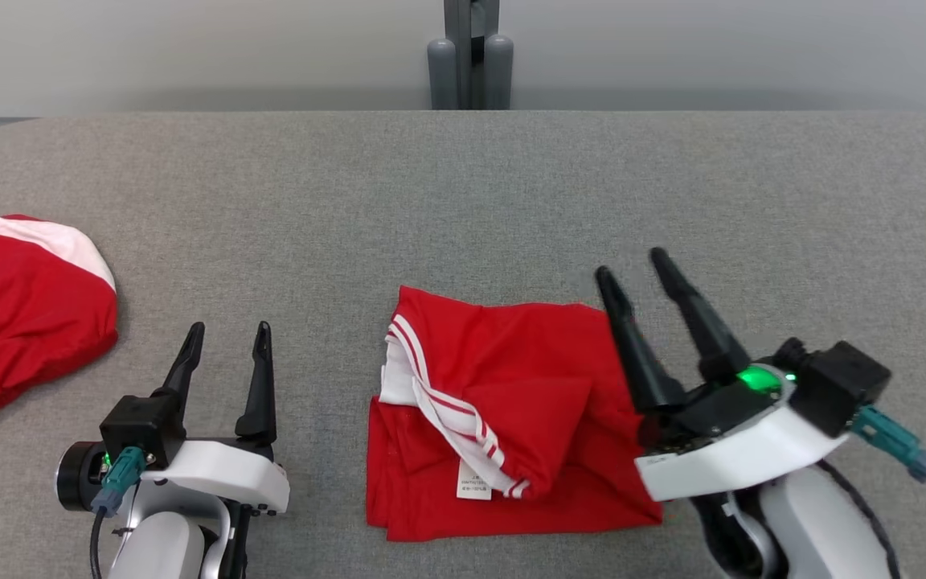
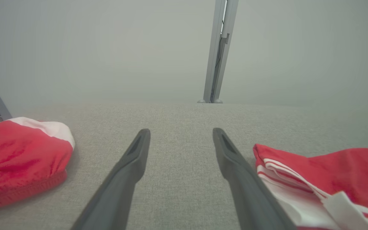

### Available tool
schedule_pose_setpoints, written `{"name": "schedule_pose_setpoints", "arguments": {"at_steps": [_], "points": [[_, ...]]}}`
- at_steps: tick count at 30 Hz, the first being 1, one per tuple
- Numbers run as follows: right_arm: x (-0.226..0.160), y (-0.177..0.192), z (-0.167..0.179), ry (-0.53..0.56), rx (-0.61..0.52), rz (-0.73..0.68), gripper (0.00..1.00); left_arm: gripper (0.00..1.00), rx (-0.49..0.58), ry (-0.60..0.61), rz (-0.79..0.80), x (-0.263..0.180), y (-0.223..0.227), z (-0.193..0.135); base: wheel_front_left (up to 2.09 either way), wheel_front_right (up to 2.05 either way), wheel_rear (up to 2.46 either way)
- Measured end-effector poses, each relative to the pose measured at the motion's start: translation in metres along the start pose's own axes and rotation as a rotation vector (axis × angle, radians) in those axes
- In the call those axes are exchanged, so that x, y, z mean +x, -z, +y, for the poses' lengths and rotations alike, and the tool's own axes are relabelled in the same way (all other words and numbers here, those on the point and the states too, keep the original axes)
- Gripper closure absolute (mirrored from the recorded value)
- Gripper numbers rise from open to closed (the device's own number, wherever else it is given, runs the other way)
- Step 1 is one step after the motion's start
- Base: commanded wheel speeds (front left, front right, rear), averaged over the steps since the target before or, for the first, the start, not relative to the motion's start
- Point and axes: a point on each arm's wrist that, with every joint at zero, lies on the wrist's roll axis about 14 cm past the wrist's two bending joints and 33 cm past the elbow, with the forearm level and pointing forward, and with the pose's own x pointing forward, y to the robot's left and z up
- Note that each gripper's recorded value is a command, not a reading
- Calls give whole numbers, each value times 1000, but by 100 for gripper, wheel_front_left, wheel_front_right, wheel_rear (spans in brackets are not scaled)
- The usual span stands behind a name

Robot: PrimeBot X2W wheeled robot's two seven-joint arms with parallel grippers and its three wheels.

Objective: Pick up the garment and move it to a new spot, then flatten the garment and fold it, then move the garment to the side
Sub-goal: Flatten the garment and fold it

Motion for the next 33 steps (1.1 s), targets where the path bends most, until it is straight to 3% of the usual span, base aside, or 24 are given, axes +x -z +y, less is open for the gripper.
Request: {"name": "schedule_pose_setpoints", "arguments": {"at_steps": [6,14,23,33], "points": [[-26,-27,-64,181,-177,-15,0,0,7,-14,-11,-4,-4,5,0,0,0],[-84,-38,-128,384,-375,98,0,0,12,-18,-21,-10,-8,8,0,0,0],[-132,-33,-147,495,-414,188,0,0,10,-19,-19,-18,-7,7,0,0,0],[-131,-28,-145,490,-413,201,0,0,9,-15,-18,-17,-7,6,0,0,0]]}}
